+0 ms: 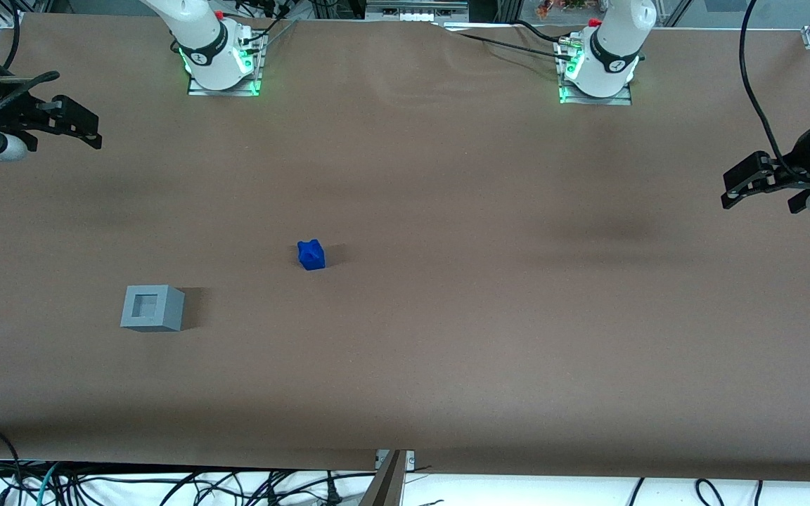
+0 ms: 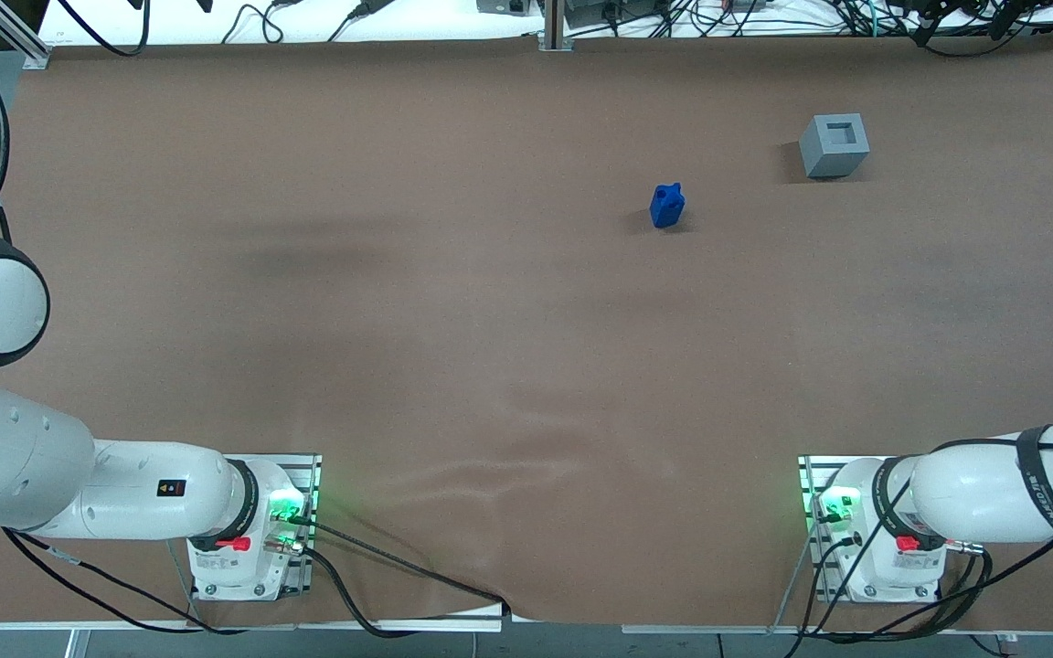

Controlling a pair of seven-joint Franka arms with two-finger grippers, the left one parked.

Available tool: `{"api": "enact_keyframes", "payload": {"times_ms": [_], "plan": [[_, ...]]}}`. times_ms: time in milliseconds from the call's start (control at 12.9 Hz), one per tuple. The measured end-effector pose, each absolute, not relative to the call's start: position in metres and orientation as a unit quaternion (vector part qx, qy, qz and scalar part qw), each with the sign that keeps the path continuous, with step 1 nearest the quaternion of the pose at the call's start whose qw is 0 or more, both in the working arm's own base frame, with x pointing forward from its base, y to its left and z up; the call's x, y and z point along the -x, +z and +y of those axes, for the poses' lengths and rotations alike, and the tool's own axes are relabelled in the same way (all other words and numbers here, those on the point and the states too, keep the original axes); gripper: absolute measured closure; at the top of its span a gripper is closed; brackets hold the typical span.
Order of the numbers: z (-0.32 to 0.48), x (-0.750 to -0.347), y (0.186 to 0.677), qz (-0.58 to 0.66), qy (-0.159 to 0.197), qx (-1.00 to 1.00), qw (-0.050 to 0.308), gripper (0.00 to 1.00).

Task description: Insert blue part into gray base with right arm

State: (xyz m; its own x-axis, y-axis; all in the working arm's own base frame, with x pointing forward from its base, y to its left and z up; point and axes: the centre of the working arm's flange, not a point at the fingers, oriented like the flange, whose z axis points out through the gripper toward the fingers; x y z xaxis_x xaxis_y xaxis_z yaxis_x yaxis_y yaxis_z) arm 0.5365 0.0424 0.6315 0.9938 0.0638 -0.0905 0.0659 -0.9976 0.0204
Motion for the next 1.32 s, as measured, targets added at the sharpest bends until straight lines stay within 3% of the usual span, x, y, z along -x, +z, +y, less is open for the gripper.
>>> {"api": "enact_keyframes", "payload": {"times_ms": [1318], "plan": [[0.0404,-0.5376,0.6308,0.035,-0.043,-0.998,0.021,0.00]]}}
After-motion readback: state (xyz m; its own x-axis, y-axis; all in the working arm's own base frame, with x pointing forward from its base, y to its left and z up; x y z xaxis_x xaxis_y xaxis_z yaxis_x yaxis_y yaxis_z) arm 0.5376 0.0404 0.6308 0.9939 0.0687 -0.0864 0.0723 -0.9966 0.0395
